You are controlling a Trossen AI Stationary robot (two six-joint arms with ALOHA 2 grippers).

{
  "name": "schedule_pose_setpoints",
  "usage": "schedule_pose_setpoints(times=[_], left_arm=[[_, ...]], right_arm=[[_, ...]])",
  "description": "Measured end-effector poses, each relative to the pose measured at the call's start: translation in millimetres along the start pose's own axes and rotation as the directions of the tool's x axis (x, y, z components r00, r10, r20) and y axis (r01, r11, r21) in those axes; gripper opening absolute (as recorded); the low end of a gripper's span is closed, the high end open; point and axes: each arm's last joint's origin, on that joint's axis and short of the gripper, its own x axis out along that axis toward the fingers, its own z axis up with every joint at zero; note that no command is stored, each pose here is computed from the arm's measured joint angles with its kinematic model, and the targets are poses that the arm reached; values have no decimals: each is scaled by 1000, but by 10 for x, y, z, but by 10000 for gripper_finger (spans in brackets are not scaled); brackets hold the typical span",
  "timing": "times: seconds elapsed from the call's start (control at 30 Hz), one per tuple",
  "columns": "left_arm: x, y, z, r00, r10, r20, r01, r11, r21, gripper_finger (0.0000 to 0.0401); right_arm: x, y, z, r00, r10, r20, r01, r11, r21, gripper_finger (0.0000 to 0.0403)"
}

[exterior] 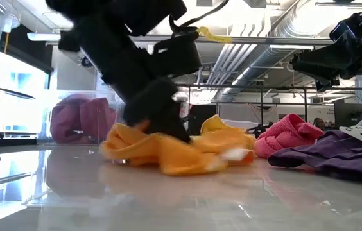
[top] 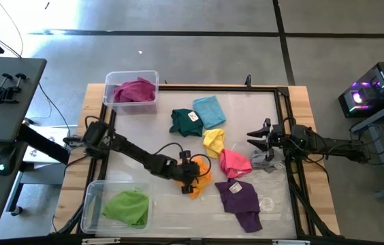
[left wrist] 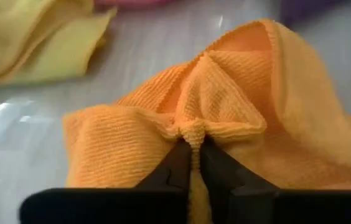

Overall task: Sort towels by color in basket
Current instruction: Put the orange towel into the bottom transparent bin

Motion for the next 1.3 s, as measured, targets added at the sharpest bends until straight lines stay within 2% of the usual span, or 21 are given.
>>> schedule_pose_setpoints(times=[0.1, 0.23, 0.3, 0.37, 0.53, 0.6, 0.73, 0.83, 0.93, 1.03, 1.1, 1.2, 1.27, 1.3], left_arm=[[-301, -12, 173, 998, 56, -33, -54, 996, 65, 16], [-906, -5, 561, 984, 173, 41, -177, 975, 134, 10], [-1166, -30, 705, 977, 195, 81, -206, 964, 166, 4], [-1468, -69, 864, 974, 176, 145, -200, 964, 174, 3], [-2394, -207, 1244, 942, 31, 335, -98, 978, 185, 5], [-2713, -261, 1331, 919, -20, 394, -68, 976, 208, 4], [-3301, -263, 1420, 873, -45, 486, -63, 977, 204, 4], [-3644, -224, 1402, 862, -91, 499, 29, 991, 131, 4], [-3828, -207, 1328, 871, -129, 474, 117, 992, 55, 4], [-3886, -223, 1190, 905, -138, 403, 156, 988, -13, 4], [-3879, -230, 1064, 938, -128, 322, 170, 980, -106, 4], [-3863, -215, 850, 982, -97, 161, 143, 943, -300, 4], [-3846, -244, 757, 991, -119, 68, 137, 889, -438, 4], [-3827, -283, 741, 987, -153, 52, 159, 868, -471, 4]], right_arm=[[2, 0, -3, 1000, 0, -3, 0, 1000, 0, 138], [2, 0, -3, 1000, 0, -4, 0, 1000, 0, 138], [2, 0, -2, 1000, 0, -3, 0, 1000, 0, 138], [3, 0, -4, 1000, -1, -5, 1, 1000, 0, 138], [6, -1, -9, 1000, -1, -10, 1, 1000, 0, 138], [6, -1, -8, 1000, -1, -10, 1, 1000, 0, 138], [7, -1, -8, 1000, -1, -10, 1, 1000, 0, 138], [6, -1, -8, 1000, -1, -10, 1, 1000, 0, 138], [6, -1, -8, 1000, -1, -10, 1, 1000, 0, 138], [6, -1, -8, 1000, -2, -10, 2, 1000, 0, 138], [6, -1, -8, 1000, -1, -10, 1, 1000, 0, 138], [6, -1, -8, 1000, -1, -10, 1, 1000, 0, 138], [6, -1, -8, 1000, -1, -10, 1, 1000, 0, 138], [6, -1, -8, 1000, -1, -10, 1, 1000, 0, 138]])
